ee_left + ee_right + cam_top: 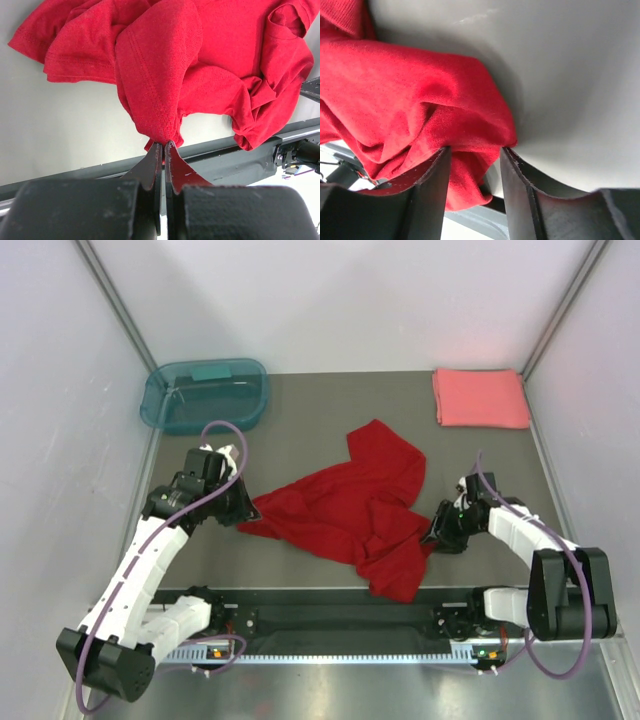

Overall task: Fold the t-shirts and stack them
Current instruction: Flatten the tshirt out

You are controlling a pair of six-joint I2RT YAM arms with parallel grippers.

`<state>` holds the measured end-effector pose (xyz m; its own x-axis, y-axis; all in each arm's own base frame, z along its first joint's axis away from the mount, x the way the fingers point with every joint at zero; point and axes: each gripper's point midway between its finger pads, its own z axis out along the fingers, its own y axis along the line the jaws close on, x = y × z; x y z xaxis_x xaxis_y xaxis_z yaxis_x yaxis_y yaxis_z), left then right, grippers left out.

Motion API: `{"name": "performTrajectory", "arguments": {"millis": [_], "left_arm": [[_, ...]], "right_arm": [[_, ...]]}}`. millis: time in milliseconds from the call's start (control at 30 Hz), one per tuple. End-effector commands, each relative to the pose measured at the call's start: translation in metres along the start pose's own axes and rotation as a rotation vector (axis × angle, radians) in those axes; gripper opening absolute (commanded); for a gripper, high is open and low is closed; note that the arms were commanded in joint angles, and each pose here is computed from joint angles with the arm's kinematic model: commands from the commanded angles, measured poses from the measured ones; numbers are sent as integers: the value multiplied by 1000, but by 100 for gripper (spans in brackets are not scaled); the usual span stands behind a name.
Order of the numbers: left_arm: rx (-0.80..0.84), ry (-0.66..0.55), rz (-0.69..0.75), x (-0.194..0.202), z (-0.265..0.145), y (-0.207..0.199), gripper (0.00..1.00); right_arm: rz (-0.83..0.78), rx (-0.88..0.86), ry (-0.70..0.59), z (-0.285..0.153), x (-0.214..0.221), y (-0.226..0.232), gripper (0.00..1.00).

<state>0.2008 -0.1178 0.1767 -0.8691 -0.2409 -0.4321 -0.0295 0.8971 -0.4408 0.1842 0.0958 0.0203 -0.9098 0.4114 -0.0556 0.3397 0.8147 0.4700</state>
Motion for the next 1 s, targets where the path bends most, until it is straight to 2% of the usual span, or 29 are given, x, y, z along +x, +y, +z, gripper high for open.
{"name": "performTrajectory", "arguments": {"millis": [0,167,267,300,333,433,467,500,567,600,700,767,833,867,900,967], "left_arm": [[18,-35,10,-11,-5,-6,0],[21,-40,6,-13,-4,-7,0],[25,-40,7,-14,-4,-8,0],[27,-42,9,-15,-4,-9,0],[25,-44,9,-16,-4,-9,0],[31,-62,18,-21,-8,-12,0],[33,-77,20,-26,-11,-14,0],[33,-82,20,-28,-13,-15,0],[47,-119,27,-40,-23,-23,0],[49,-139,28,-44,-27,-25,0],[41,-213,29,-62,-46,-31,0],[49,-279,29,-74,-61,-36,0],[31,-318,20,-80,-68,-34,0],[21,-313,16,-80,-67,-32,0],[7,-301,10,-78,-64,-29,0],[-26,-246,-11,-68,-54,-20,0]], "right_arm": [[-44,4,0,6,-1,4,45],[-35,80,-14,13,-2,-6,41],[-54,125,-45,13,-11,-10,19],[-72,135,-79,9,-21,-6,5],[-79,156,-75,3,-21,-6,1],[-148,165,-168,-23,-47,14,0],[-180,193,-156,-34,-44,16,0],[-221,178,-241,-57,-65,37,0],[-313,169,-262,-83,-65,61,0],[-362,133,-354,-113,-80,90,0],[-509,68,-405,-161,-69,141,0],[-590,32,-413,-177,-56,160,0],[-585,104,-467,-196,-60,149,0],[-567,193,-490,-202,-64,133,0],[-529,352,-568,-214,-80,107,0],[-472,468,-591,-220,-86,80,0]]}}
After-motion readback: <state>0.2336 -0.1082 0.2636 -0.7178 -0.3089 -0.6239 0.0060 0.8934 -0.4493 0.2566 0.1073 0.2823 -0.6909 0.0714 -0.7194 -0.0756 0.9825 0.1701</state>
